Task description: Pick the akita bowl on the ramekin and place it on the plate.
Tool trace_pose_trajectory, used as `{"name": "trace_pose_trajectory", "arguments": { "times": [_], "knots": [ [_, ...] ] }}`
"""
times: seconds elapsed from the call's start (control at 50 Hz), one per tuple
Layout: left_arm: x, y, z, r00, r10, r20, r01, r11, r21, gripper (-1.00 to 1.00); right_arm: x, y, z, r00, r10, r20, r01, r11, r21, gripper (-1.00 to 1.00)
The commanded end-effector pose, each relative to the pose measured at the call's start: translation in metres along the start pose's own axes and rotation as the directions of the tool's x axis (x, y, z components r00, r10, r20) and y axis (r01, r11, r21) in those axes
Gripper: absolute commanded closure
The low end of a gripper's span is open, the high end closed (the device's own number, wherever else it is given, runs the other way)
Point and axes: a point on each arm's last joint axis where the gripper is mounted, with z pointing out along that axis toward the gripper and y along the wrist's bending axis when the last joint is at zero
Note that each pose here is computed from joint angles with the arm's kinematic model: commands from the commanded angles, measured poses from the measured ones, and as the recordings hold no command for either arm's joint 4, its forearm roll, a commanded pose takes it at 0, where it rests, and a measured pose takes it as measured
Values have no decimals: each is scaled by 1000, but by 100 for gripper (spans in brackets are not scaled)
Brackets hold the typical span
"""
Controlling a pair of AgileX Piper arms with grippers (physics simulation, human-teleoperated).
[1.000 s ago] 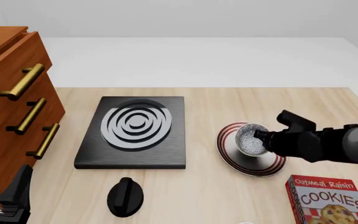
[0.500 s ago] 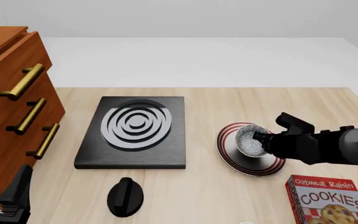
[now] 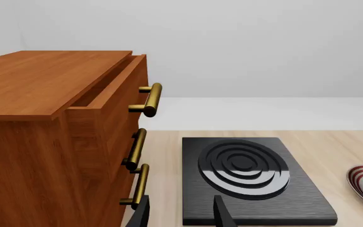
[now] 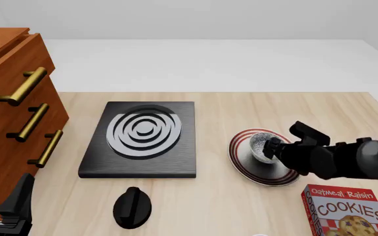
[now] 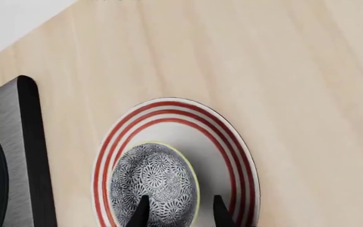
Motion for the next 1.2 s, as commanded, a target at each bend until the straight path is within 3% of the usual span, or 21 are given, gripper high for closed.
{"name": "trace_pose_trajectory", "arguments": {
  "times": [0.02,0.22,0.46,0.54,0.58,0.62,0.7,0.72,0.74,0.8,0.86,0.88,0.92,0.96,1.0,1.04,1.08,1.2],
  "knots": [
    [0,0,0,1000,0,0,0,1000,0,-100,2,2,-6,1000,11,9,-10,1000,-13,-100],
    [0,0,0,1000,0,0,0,1000,0,-100,-13,-3,-26,998,11,54,-11,1000,-6,-100],
    [0,0,0,1000,0,0,0,1000,0,-100,-40,-5,-88,986,-30,166,32,999,-12,-100],
    [0,0,0,1000,0,0,0,1000,0,-100,-38,-5,-106,982,-10,187,14,1000,-23,-100],
    [0,0,0,1000,0,0,0,1000,0,-100,-43,-5,-123,975,-39,219,45,999,-21,-100],
    [0,0,0,1000,0,0,0,1000,0,-100,-40,-4,-135,972,-31,231,39,999,-32,-100],
    [0,0,0,1000,0,0,0,1000,0,-100,-41,-5,-167,957,-58,284,70,997,-34,-100],
    [0,0,0,1000,0,0,0,1000,0,-100,-34,-4,-176,957,-32,288,51,997,-61,-100],
    [0,0,0,1000,0,0,0,1000,0,-100,-34,-2,-192,948,-62,313,86,994,-62,-100],
    [0,0,0,1000,0,0,0,1000,0,-100,-25,0,-207,944,-55,324,91,991,-97,-100],
    [0,0,0,1000,0,0,0,1000,0,-100,-18,-3,-231,931,-52,361,97,990,-107,-100],
    [0,0,0,1000,0,0,0,1000,0,-100,-16,-8,-251,913,-56,403,103,990,-96,-100],
    [0,0,0,1000,0,0,0,1000,0,-100,-10,-8,-261,909,-51,413,106,988,-113,-100],
    [0,0,0,1000,0,0,0,1000,0,-100,-9,-13,-275,891,-66,450,117,989,-87,-100],
    [0,0,0,1000,0,0,0,1000,0,-100,4,-15,-287,890,-41,454,109,986,-125,-100],
    [0,0,0,1000,0,0,0,1000,0,-100,12,-19,-300,874,-53,483,125,985,-118,-100],
    [0,0,0,1000,0,0,0,1000,0,-100,17,-20,-302,877,-41,480,119,984,-133,-100],
    [0,0,0,1000,0,0,0,1000,0,-100,41,-32,-327,845,-36,534,128,983,-135,-100]
  ]
}}
